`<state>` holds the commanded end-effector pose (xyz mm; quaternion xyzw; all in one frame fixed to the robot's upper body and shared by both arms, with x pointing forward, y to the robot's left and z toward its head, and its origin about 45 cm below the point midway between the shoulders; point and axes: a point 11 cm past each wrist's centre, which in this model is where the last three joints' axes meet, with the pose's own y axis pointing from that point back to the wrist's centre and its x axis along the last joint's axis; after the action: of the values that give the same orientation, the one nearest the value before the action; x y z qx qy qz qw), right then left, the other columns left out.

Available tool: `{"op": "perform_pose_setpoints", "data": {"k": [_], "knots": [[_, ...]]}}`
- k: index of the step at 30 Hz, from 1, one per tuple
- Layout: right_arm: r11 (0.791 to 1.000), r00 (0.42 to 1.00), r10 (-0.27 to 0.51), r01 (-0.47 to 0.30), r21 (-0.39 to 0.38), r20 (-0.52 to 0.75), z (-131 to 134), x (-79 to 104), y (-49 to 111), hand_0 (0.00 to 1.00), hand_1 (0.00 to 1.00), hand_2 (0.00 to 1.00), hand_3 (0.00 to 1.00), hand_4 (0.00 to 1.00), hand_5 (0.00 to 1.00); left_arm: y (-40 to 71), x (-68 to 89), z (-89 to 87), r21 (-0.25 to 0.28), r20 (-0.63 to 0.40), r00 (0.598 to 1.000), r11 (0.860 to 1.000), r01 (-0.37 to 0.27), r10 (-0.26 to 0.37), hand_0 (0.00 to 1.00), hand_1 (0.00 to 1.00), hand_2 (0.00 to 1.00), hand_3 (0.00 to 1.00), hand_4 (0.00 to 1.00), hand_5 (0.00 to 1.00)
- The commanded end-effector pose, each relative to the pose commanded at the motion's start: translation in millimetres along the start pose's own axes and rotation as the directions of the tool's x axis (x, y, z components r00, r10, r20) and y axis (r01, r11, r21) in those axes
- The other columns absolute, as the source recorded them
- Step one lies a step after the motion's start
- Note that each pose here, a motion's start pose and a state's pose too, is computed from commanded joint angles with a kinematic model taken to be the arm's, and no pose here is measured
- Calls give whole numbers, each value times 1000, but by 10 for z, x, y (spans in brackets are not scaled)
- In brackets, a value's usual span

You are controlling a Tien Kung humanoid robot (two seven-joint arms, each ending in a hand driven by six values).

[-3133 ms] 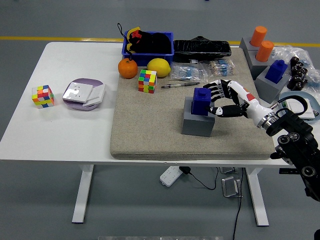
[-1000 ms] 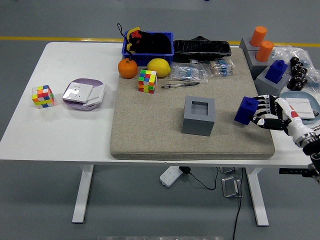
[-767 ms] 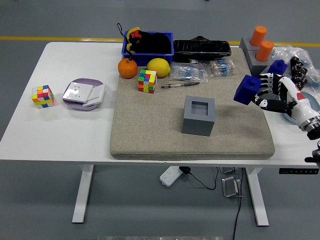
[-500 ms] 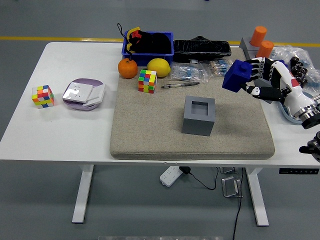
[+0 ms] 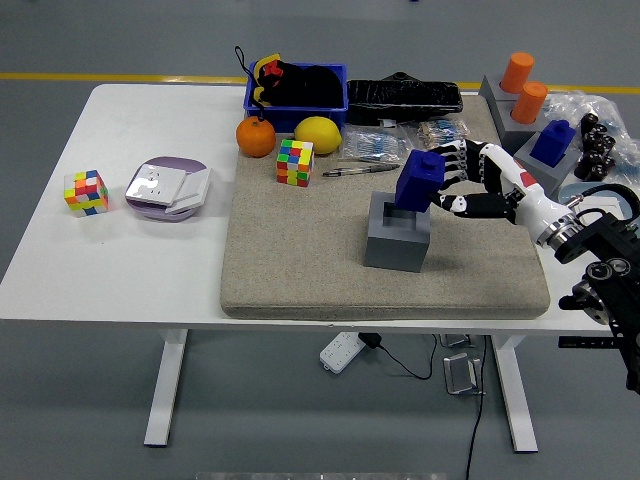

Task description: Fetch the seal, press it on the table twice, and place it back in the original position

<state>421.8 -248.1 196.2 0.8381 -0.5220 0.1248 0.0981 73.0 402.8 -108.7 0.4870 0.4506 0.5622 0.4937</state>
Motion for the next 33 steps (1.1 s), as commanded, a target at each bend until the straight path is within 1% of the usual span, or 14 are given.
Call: {"op": "perform_pose_setpoints", "data": {"k": [7,16,33], "knots": [[1000,1000,-13,13,-11,-1,30,-46,-33,487,381,382,403,697,2,0,7,-28,6,3,1000,1000,-1,1,816,817,788,836,801,409],[999,1000,-28,28,-27,-2,63,-81,-56,484,379,382,405,697,2,0,2,1,0,4,1000,1000,0,0,816,817,788,836,801,409],[998,999,-35,35,-45,-6,123,-105,-51,484,377,382,411,709,2,-4,-12,-23,4,1,1000,1000,2,-2,816,817,787,836,801,408]]}}
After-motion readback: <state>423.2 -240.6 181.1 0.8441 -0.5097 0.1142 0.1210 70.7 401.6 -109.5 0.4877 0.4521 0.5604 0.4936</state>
